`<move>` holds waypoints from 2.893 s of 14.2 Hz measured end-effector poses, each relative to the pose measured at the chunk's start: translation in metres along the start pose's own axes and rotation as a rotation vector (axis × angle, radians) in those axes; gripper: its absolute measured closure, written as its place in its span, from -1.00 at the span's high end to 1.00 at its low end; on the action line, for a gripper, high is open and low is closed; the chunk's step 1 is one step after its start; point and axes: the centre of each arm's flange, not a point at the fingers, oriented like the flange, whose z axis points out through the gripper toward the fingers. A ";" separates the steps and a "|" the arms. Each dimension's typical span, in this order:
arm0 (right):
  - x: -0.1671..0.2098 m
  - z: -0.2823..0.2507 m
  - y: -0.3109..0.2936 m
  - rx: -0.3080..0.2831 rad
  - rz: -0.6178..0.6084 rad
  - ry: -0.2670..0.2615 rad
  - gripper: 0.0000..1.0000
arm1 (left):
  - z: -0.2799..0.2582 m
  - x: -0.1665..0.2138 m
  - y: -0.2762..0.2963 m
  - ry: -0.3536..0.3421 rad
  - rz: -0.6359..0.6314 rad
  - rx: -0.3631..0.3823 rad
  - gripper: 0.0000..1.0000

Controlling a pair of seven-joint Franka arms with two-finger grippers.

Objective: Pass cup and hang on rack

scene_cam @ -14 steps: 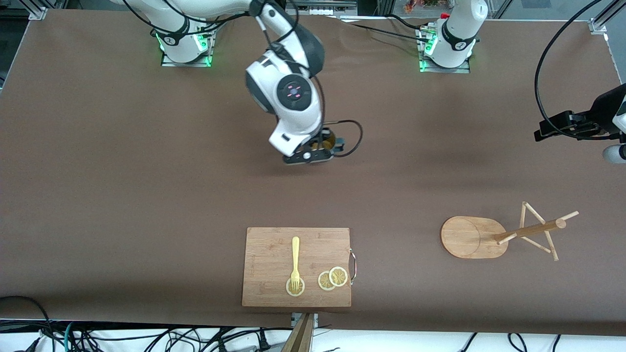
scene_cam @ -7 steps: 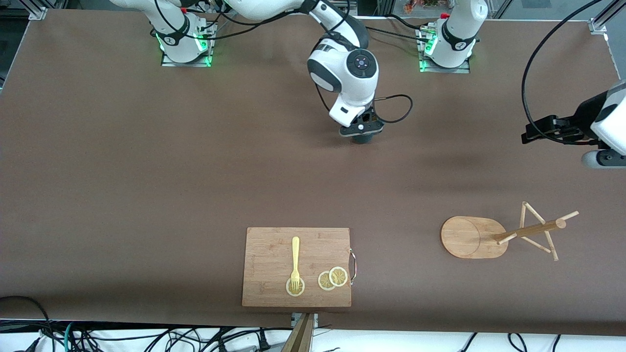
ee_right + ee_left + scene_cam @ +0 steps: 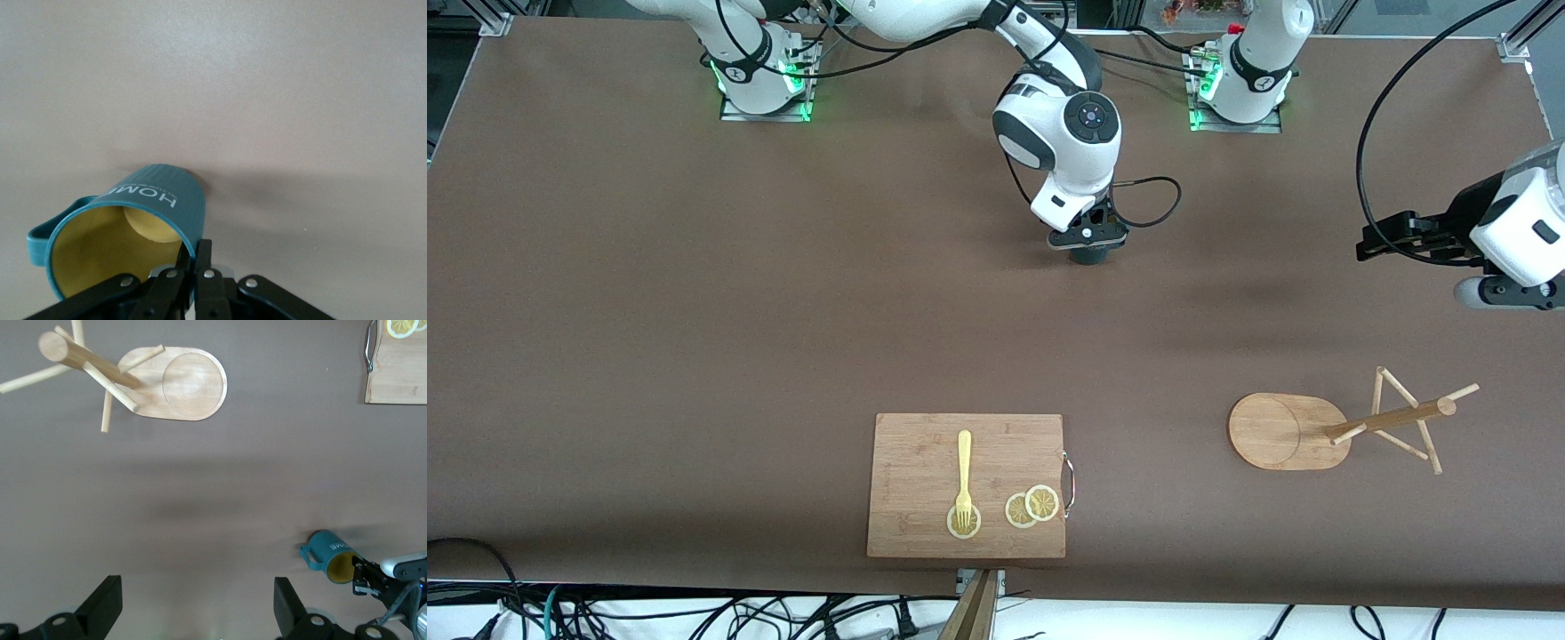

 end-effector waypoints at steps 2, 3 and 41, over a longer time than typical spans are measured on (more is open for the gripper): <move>0.001 0.009 0.001 -0.010 0.014 0.002 -0.93 | 0.006 0.000 0.001 -0.013 0.003 0.001 1.00; 0.001 0.011 0.001 -0.009 0.015 0.006 -0.93 | 0.008 0.000 0.002 -0.019 0.016 0.002 1.00; 0.117 -0.325 0.568 -0.012 0.095 -0.055 1.00 | 0.386 -0.081 0.134 0.255 1.654 -0.125 1.00</move>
